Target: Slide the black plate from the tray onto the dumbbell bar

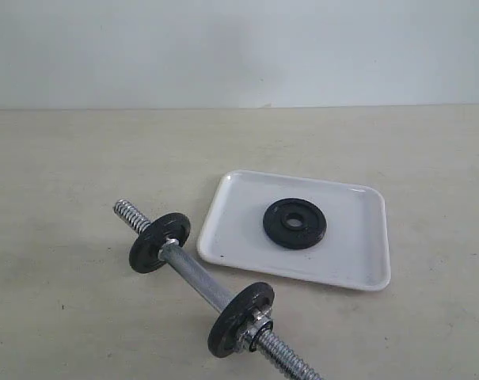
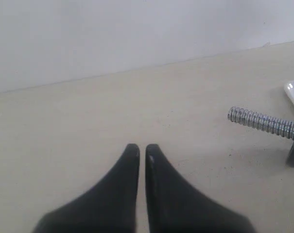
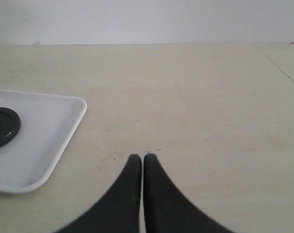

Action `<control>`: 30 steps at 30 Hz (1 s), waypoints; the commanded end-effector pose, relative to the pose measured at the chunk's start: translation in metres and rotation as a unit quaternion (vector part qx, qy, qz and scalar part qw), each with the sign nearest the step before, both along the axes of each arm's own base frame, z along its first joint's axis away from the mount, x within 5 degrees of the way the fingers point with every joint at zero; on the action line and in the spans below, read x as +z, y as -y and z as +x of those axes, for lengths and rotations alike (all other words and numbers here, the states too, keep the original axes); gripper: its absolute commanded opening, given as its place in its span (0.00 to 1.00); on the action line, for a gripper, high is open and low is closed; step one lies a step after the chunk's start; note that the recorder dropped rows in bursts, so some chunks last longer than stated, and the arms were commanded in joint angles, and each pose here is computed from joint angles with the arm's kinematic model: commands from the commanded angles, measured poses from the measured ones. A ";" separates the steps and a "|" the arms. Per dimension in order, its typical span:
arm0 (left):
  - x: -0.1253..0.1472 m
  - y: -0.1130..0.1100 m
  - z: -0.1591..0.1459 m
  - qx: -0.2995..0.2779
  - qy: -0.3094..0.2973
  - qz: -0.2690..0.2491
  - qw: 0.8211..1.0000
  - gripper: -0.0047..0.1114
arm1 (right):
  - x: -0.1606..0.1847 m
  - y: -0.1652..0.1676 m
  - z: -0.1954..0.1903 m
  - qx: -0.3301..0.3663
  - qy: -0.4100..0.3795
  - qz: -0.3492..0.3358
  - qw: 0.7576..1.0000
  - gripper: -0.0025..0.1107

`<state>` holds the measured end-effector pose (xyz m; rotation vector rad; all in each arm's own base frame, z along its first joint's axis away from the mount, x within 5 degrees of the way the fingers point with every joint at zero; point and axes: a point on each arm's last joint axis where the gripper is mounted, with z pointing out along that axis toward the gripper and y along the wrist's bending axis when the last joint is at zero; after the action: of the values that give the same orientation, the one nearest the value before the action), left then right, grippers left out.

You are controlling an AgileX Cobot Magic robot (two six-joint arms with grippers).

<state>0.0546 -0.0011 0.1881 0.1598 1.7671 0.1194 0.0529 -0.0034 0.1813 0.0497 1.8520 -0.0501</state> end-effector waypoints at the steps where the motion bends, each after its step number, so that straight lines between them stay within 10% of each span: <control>1: -0.001 0.000 0.000 -0.003 -0.002 -0.005 1.000 0.08 | 0.000 0.000 0.000 0.000 0.005 0.000 1.000 0.02; 30: 0.006 0.000 0.001 0.000 0.037 -0.005 0.999 0.08 | 0.000 0.000 0.000 0.000 0.005 0.000 1.000 0.02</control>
<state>0.0549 -0.0010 0.1897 0.1574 1.7497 0.1214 0.0529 -0.0034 0.1813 0.0497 1.8520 -0.0501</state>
